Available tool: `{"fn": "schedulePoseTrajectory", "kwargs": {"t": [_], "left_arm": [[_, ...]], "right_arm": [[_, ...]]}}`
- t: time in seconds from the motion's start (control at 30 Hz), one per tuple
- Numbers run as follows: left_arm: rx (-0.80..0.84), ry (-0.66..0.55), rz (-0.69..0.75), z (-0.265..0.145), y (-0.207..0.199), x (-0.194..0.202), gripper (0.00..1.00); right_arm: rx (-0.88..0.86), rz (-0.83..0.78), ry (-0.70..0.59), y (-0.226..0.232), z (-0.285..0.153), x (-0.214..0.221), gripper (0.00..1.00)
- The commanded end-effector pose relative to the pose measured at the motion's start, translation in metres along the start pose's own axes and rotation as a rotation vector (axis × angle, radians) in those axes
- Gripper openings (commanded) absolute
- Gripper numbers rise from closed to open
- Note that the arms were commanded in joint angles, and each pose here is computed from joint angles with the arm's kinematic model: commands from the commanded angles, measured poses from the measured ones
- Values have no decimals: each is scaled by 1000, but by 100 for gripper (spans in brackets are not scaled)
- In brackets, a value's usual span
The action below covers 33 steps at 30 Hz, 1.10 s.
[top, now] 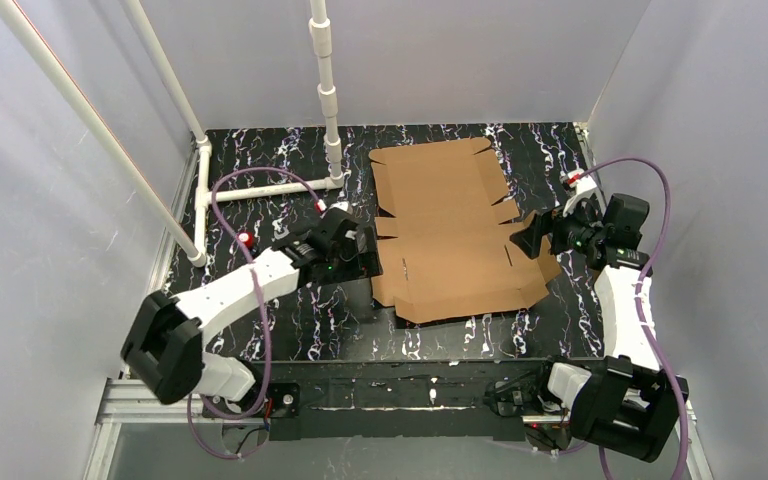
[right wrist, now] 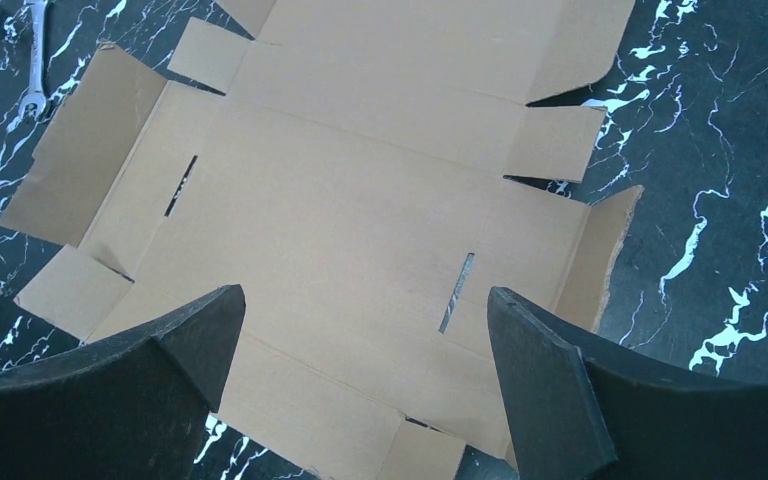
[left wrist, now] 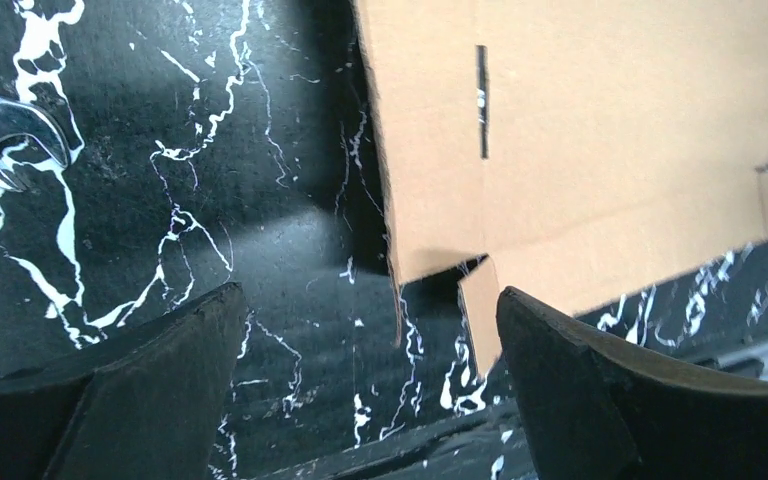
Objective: Fold the paper box
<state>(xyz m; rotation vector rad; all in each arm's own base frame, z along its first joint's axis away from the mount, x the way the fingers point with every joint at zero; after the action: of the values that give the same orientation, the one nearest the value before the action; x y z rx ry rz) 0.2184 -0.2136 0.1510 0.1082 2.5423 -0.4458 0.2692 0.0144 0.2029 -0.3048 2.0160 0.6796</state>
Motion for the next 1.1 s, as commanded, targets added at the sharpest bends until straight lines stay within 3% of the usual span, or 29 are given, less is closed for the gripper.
{"fn": "schedulePoseTrajectory", "kwargs": {"t": [0.0,0.03,0.13,0.2,0.3,0.53,0.8,1.07], "left_arm": [[-69,-52,-122,18,-9,-24,94],[-84,-47,-124,23,-9,-24,93],[-91,-56,-132,38,-9,-26,75],[-88,-51,-134,47,-10,-25,69],[-98,-30,-166,58,-9,-20,43],[-99,-41,-258,63,-6,-7,0],[-137,-209,-373,24,-18,14,0],[-175,-198,-506,30,-45,54,0]], "right_arm": [[-22,-16,-28,5,-2,-2,100],[-21,-14,-28,5,-2,-2,100],[-23,-2,-20,4,-1,-1,100],[-20,2,-16,4,-1,-1,100],[-19,-1,-17,4,-2,-1,100],[-20,1,-15,5,-2,0,100],[-10,1,-5,3,-2,1,100],[54,-15,29,-8,-2,5,100]]}}
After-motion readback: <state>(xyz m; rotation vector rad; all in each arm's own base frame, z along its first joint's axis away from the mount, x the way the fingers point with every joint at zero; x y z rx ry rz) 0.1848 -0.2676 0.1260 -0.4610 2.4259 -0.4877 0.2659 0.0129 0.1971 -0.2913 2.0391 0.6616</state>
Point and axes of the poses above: each gripper's point midway between its finger pads, its own z axis out along the fingers, its own y axis along the line the jaws close on, x = y × z, the point moved 5 cm from there along -z, back along the fingers, and after that the axes turned 8 degrees about z, right-handed, at the moved point
